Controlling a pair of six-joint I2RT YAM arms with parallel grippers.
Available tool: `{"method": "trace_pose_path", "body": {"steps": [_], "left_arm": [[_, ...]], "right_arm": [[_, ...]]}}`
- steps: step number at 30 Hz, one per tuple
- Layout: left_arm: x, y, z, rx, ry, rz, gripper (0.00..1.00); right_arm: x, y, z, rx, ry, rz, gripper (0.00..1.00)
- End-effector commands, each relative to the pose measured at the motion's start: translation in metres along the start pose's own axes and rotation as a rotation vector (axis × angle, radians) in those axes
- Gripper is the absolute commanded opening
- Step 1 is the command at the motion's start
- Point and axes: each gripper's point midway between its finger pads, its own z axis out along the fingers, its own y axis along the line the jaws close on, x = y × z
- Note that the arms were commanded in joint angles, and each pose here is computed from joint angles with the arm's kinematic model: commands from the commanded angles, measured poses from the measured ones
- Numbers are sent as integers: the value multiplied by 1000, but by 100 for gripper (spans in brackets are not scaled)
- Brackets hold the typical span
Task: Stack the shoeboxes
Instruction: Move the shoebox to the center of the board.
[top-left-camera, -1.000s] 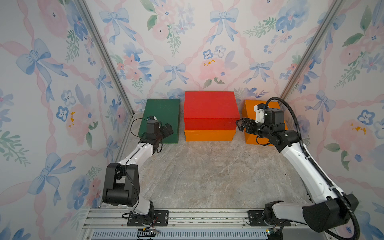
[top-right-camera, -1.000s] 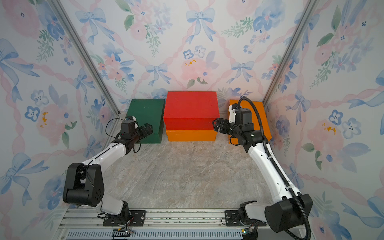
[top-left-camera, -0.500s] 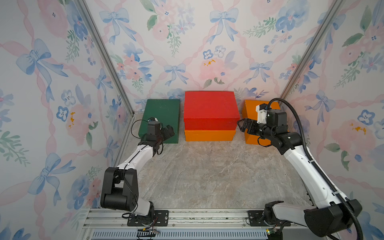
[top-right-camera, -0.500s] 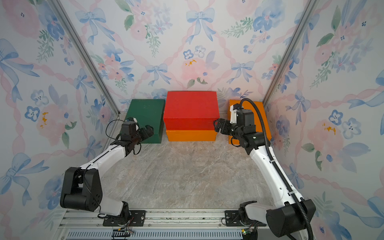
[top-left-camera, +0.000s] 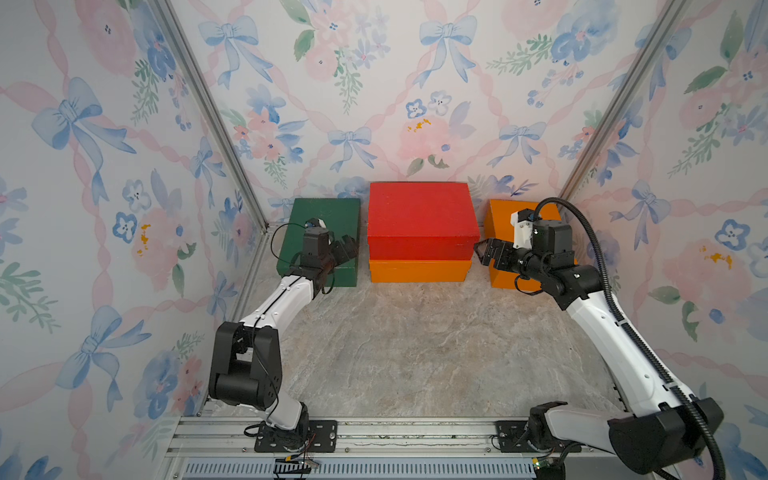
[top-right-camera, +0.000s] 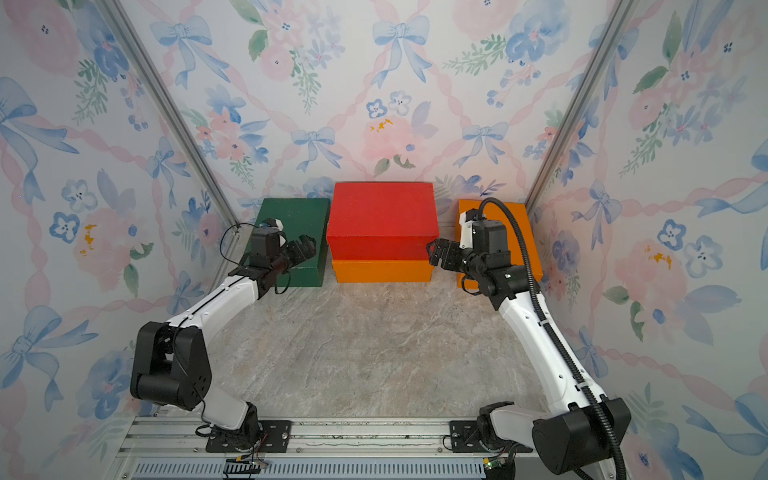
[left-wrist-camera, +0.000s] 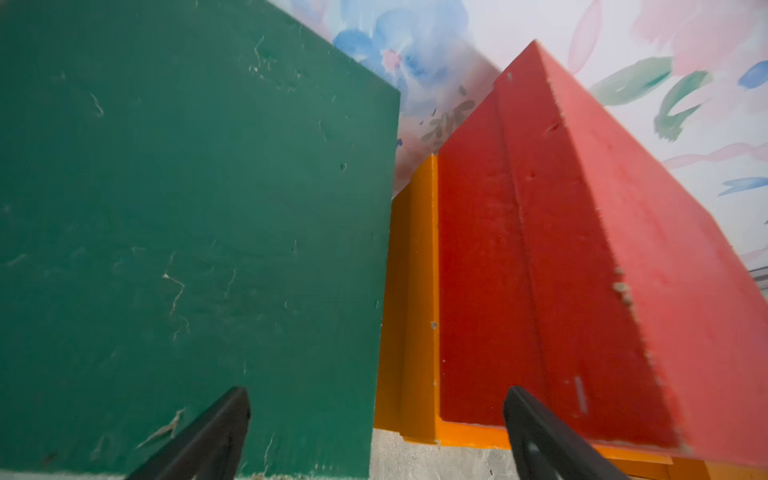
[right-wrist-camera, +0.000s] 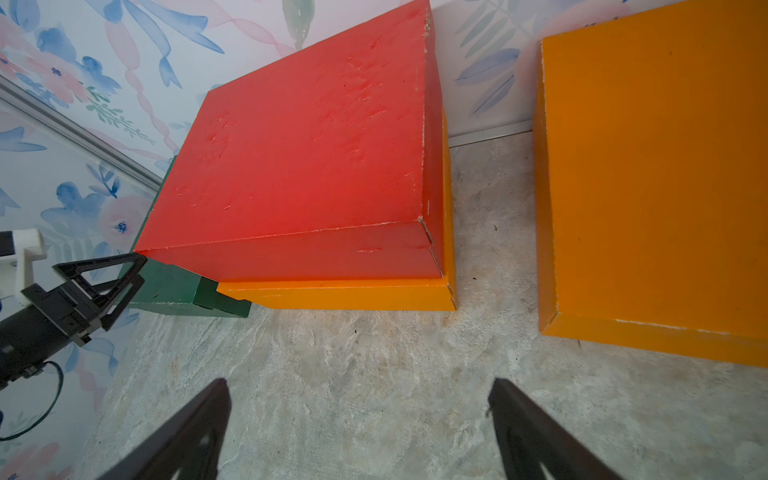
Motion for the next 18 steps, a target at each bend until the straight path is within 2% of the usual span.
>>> {"method": "trace_pose_path", "body": {"steps": [1,18], "left_arm": [[-1,4,4,-21,0,0,98],[16,34,2,-106,15,-2,98]], "right_arm": [[4,-8,-4,23,0,-12,97],[12,-19,3,40,25,9,97]]}}
